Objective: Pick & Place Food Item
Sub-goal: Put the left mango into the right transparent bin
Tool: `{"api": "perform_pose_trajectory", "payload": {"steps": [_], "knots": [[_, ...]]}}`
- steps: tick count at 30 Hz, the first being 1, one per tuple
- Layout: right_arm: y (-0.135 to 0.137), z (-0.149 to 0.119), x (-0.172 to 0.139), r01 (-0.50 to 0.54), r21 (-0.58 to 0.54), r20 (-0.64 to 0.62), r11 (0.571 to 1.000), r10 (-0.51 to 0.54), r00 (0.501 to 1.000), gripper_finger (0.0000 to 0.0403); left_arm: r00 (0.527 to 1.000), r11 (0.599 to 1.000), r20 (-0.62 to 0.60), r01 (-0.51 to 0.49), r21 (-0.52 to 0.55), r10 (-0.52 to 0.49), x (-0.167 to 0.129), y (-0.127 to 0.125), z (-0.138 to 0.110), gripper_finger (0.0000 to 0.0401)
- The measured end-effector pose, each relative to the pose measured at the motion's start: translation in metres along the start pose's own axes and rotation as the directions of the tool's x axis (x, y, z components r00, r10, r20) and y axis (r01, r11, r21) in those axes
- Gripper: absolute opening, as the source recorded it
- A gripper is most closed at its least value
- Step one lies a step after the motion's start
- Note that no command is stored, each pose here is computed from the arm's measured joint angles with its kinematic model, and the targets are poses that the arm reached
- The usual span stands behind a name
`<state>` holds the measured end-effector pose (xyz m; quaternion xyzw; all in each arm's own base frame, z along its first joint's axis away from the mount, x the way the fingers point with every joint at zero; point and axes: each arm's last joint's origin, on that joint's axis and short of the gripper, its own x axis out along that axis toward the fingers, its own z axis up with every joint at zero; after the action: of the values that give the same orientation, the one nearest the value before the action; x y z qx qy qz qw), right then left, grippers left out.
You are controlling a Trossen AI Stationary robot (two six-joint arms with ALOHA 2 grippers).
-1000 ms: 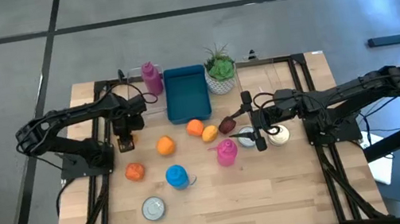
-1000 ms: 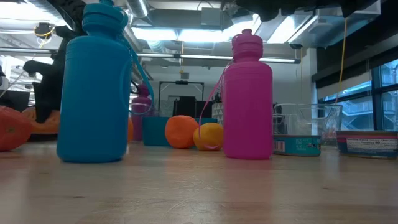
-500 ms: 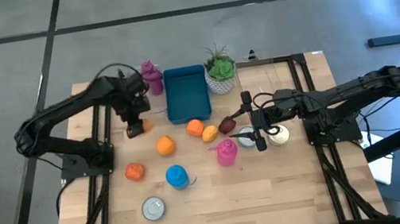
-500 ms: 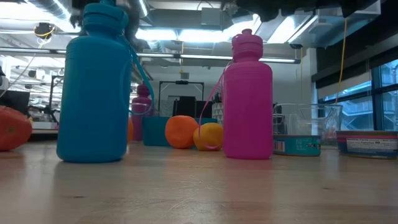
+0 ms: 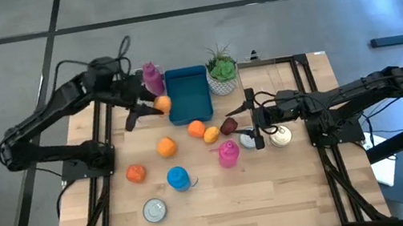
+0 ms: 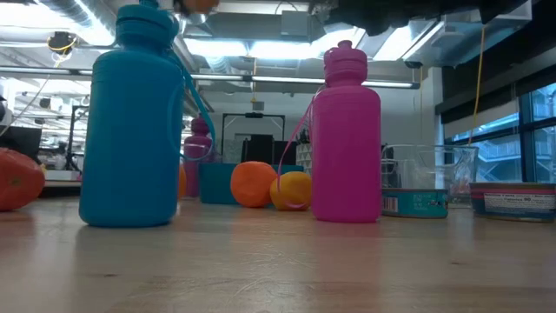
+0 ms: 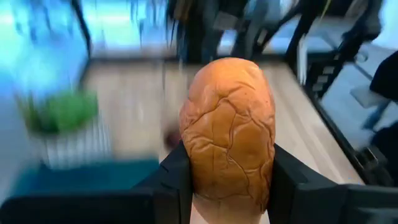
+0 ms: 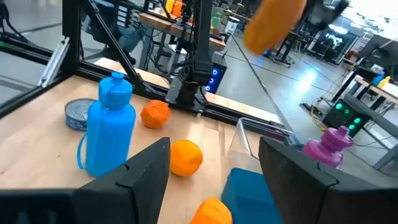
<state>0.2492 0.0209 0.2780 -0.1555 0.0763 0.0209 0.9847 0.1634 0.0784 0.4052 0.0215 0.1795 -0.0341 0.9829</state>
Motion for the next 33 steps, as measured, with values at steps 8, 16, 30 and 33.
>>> {"api": "perform_pose_trajectory", "payload": {"steps": [8,16,30,33], "knots": [[-0.001,0.004,0.0,-0.005,0.104,0.048,0.995,0.0,0.999,0.0242,0.968,0.978,0.244,0.009,0.209,-0.061,0.018,-0.017,-0.018,0.0114],[0.007,-0.007,0.018,-0.09,0.3,0.039,0.95,0.082,0.996,0.0242,0.881,0.965,0.435,0.084,0.247,-0.188,0.048,-0.025,-0.071,0.0113],[0.026,-0.035,0.07,-0.145,0.519,0.165,0.842,0.068,0.984,0.0242,0.826,0.988,0.55,0.056,0.146,-0.128,0.071,-0.052,-0.124,0.0116],[0.025,-0.03,0.071,-0.147,0.507,0.183,0.849,0.06,0.981,0.0242,0.829,0.991,0.55,0.035,0.127,-0.099,0.074,-0.056,-0.123,0.0117]]}}
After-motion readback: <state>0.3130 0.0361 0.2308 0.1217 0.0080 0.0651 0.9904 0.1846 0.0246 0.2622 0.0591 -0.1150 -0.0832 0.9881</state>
